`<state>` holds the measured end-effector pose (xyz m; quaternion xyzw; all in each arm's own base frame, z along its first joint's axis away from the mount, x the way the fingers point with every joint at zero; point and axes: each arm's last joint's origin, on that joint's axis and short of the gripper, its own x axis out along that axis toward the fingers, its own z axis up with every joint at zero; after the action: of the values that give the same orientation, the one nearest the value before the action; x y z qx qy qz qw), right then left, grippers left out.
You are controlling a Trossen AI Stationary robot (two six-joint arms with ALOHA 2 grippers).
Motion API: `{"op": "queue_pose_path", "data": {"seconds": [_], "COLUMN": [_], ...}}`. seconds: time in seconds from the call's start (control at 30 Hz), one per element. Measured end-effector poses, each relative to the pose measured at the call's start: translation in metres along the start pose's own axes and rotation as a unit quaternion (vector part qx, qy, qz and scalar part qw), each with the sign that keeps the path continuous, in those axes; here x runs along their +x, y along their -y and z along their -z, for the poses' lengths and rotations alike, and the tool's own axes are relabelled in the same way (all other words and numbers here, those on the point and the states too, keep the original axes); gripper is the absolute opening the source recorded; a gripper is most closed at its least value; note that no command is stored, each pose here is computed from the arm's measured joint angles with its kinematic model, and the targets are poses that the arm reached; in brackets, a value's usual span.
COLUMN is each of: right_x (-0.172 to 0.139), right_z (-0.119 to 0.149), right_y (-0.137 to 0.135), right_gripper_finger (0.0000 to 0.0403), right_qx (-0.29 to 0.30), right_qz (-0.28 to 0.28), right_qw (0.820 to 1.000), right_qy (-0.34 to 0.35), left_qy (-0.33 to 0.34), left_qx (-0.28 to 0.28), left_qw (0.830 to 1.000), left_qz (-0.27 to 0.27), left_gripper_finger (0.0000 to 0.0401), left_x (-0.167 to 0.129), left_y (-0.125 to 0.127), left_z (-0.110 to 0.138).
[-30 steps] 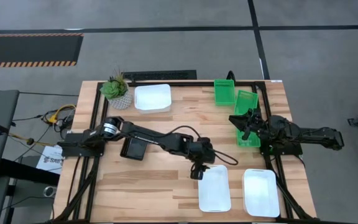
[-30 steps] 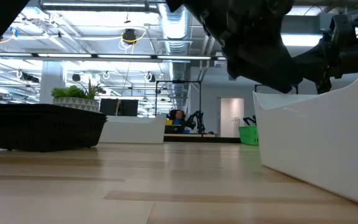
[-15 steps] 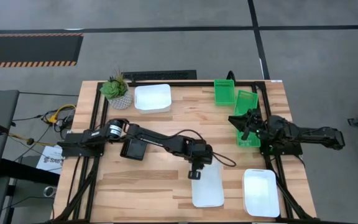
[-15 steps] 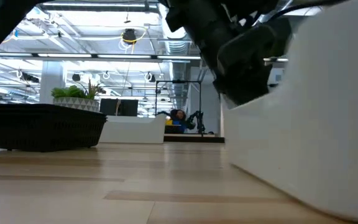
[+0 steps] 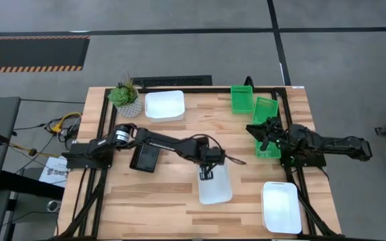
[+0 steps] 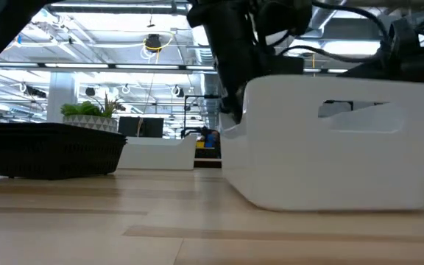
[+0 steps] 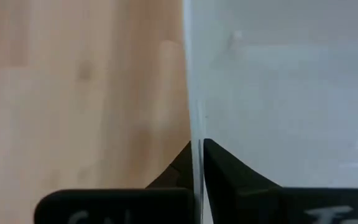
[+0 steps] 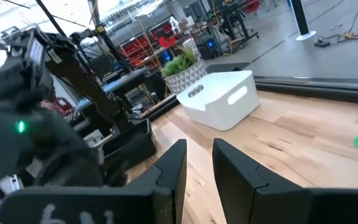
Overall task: Stack baskets by color
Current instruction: Stack the left white bin on top of the top white bin
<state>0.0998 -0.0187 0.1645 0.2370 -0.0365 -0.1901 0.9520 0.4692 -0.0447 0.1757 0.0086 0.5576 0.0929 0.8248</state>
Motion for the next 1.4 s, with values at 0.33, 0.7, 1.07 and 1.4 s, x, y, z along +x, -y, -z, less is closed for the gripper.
{"op": "queue_pose_path", "data": {"seconds": [0.33,0.7,1.07,1.4], "right_x": [0.000,0.000,0.000,0.000], "right_z": [0.000,0.000,0.000,0.000], "right_y": [0.000,0.000,0.000,0.000], "right_gripper_finger": [0.0104,0.0104,0.0104,0.0104], "right_qx": [0.000,0.000,0.000,0.000], "right_qz": [0.000,0.000,0.000,0.001], "right_qw": [1.000,1.000,1.000,1.000], "right_qy": [0.000,0.000,0.000,0.000], "left_qy": [-0.012,0.041,0.071,0.093], "left_qx": [-0.086,-0.201,-0.415,-0.549], "left_qw": [0.993,0.969,0.875,0.805], "left_qz": [-0.077,-0.137,-0.240,-0.203], "left_gripper_finger": [0.0000,0.0000,0.0000,0.0000], "left_x": [-0.050,-0.138,-0.233,-0.226], "left_y": [-0.073,-0.152,-0.240,-0.274], "left_z": [-0.002,0.011,0.073,0.134]}}
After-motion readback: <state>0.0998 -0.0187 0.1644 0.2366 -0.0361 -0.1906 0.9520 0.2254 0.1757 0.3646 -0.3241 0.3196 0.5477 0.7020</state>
